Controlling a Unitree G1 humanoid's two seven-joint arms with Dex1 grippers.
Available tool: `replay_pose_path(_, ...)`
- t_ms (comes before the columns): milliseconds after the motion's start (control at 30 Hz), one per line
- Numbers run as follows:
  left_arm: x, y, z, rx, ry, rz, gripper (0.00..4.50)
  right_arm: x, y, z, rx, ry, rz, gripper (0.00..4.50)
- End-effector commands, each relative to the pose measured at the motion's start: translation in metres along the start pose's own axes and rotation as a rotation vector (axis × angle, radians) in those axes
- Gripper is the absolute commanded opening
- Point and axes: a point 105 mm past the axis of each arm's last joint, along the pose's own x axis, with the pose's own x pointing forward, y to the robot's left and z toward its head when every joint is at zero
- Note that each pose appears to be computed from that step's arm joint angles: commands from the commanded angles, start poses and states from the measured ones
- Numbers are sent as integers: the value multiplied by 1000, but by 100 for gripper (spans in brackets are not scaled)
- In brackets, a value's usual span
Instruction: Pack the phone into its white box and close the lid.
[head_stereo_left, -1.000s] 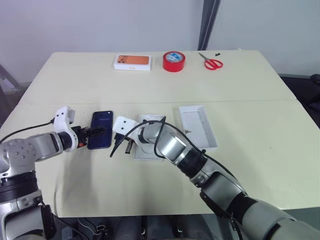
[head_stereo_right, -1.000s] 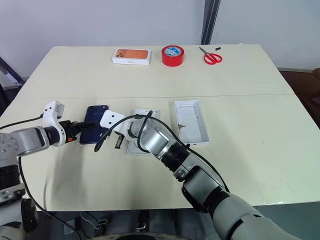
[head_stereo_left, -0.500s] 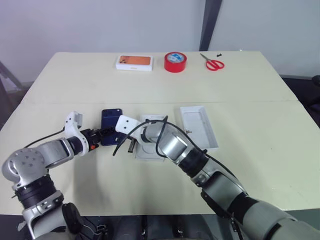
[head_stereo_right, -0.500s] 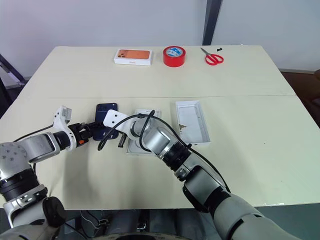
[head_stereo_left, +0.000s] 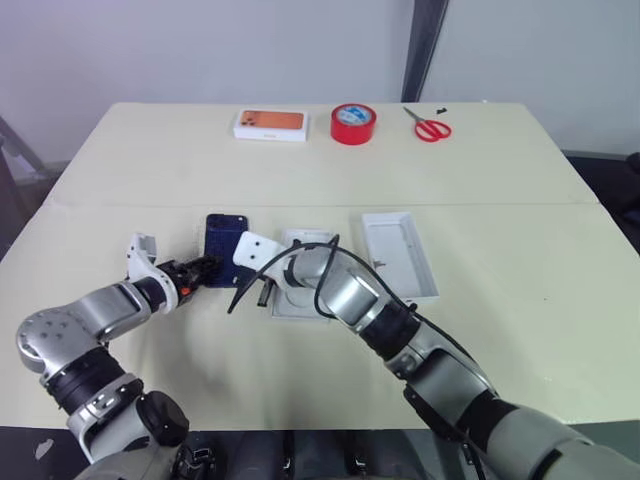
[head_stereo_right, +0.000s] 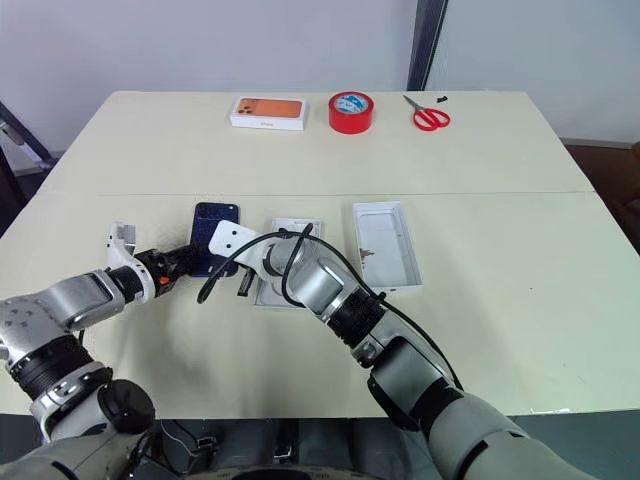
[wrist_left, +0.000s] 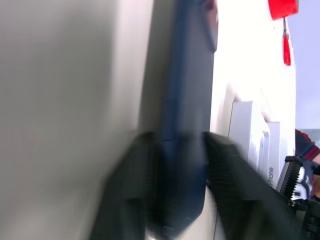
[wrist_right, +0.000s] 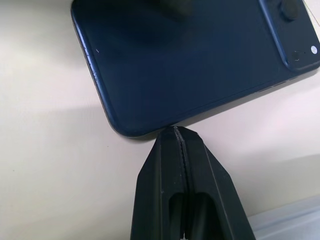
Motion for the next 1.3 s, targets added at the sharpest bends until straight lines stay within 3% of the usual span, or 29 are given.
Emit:
replay_pose_path(33, -4, -3, 3, 11, -19, -2, 65, -9, 0, 25, -32, -81, 3, 0)
replay_pose_path(233, -8, -1, 2, -27, -45, -21, 65, -24, -6, 35, -49, -117, -14, 0)
replay_pose_path(333, -11, -6, 3, -17, -64, -45, 4, -33, -11, 41, -46, -141, -28, 0)
replay_pose_path(533, -22, -30, -2, 70, -81, -158, 4, -73, -31, 41, -12, -210, -61, 0)
replay_pose_path(767, -22, -67, -49, 142, 29, -311, 4, -123, -54, 1, 37, -195, -67, 0)
replay_pose_path(967, -7, -83, -86, 48, 147, -314, 4, -144, -48, -47, 19, -114, -20, 0)
replay_pose_path(1300, 9, -81, -100, -31, 206, -247, 4, -153, -46, -58, 31, -107, -35, 0)
